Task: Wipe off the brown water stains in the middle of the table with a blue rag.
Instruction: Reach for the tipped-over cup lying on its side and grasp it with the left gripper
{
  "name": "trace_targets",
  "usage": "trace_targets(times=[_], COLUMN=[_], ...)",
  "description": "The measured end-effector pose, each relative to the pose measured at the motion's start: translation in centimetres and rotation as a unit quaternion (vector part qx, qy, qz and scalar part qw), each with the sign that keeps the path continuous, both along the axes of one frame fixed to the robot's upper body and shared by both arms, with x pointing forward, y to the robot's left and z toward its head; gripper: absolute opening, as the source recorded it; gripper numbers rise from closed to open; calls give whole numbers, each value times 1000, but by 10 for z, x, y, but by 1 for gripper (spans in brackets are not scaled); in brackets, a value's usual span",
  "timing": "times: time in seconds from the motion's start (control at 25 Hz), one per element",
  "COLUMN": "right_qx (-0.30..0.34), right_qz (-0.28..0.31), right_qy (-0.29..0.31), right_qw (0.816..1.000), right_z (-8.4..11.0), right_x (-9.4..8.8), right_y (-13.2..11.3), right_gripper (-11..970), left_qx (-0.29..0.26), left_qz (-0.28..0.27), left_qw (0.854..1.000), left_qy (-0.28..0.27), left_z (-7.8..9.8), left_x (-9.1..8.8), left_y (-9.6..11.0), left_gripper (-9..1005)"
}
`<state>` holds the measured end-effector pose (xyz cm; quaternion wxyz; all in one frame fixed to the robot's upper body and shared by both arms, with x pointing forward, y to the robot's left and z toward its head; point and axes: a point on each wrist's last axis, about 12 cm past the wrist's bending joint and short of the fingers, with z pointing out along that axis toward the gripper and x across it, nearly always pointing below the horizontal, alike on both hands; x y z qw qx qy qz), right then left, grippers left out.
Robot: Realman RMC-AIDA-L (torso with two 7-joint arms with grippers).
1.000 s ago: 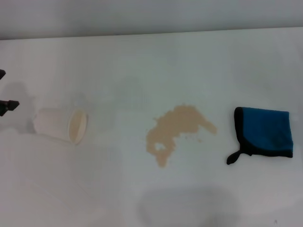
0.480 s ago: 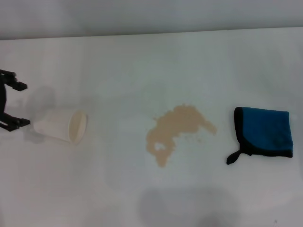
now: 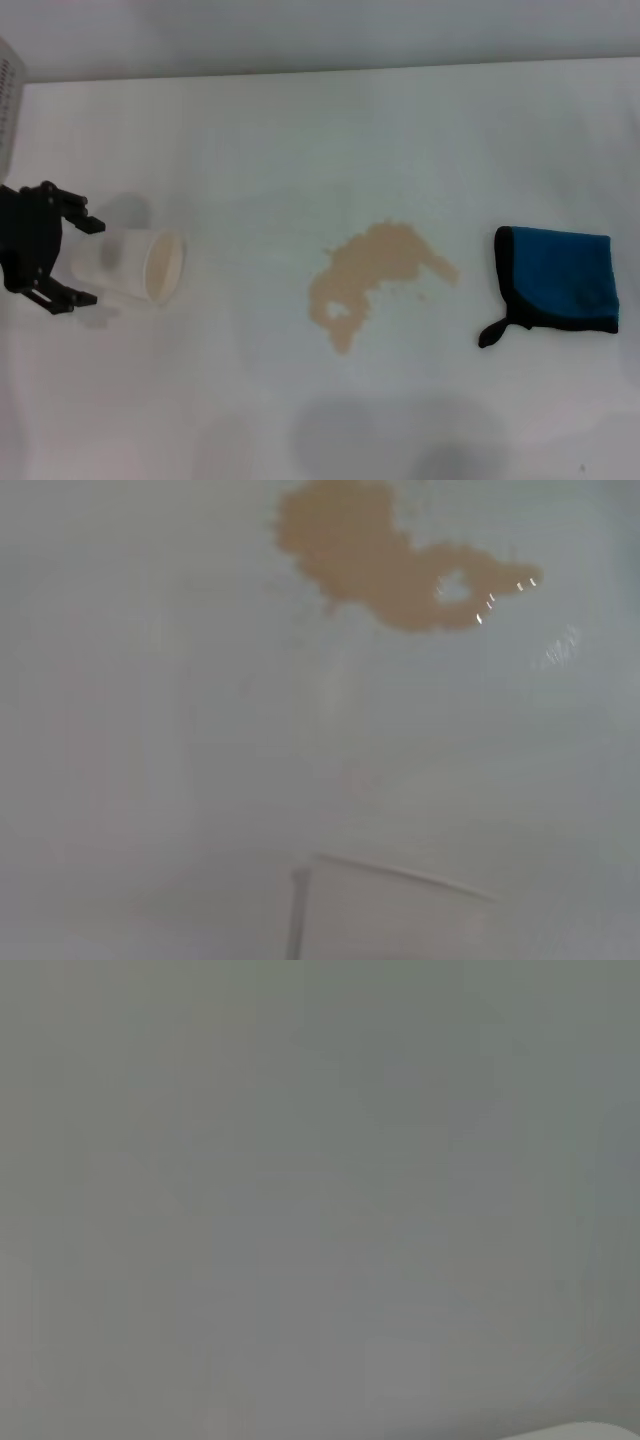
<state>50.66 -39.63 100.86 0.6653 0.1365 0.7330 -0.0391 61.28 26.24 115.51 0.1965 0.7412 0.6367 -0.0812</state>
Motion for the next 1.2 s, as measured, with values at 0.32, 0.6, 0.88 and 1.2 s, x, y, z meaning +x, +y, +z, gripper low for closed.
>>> trace_targets(times=[0.32, 0.6, 0.88, 1.2], right_qx=[-1, -6, -14, -20], right_qz=[15, 20, 38, 51], right_qy=[13, 18, 26, 30], right_qw=[1000, 1000, 999, 998], right_z=[0, 1, 2, 3], right_x=[9, 13, 19, 24], right_y=[6, 5, 11, 13], right_gripper=[778, 778, 777, 777], left_qx=[14, 23, 37, 37], left_qz=[-15, -16, -16, -5], left_qw=[1000, 999, 999, 998], left_qy=[-14, -34, -36, -49], left_z=[-15, -13, -30, -43], left_x=[6, 13, 14, 16], left_y=[-10, -15, -20, -23], left_gripper=[876, 876, 875, 875])
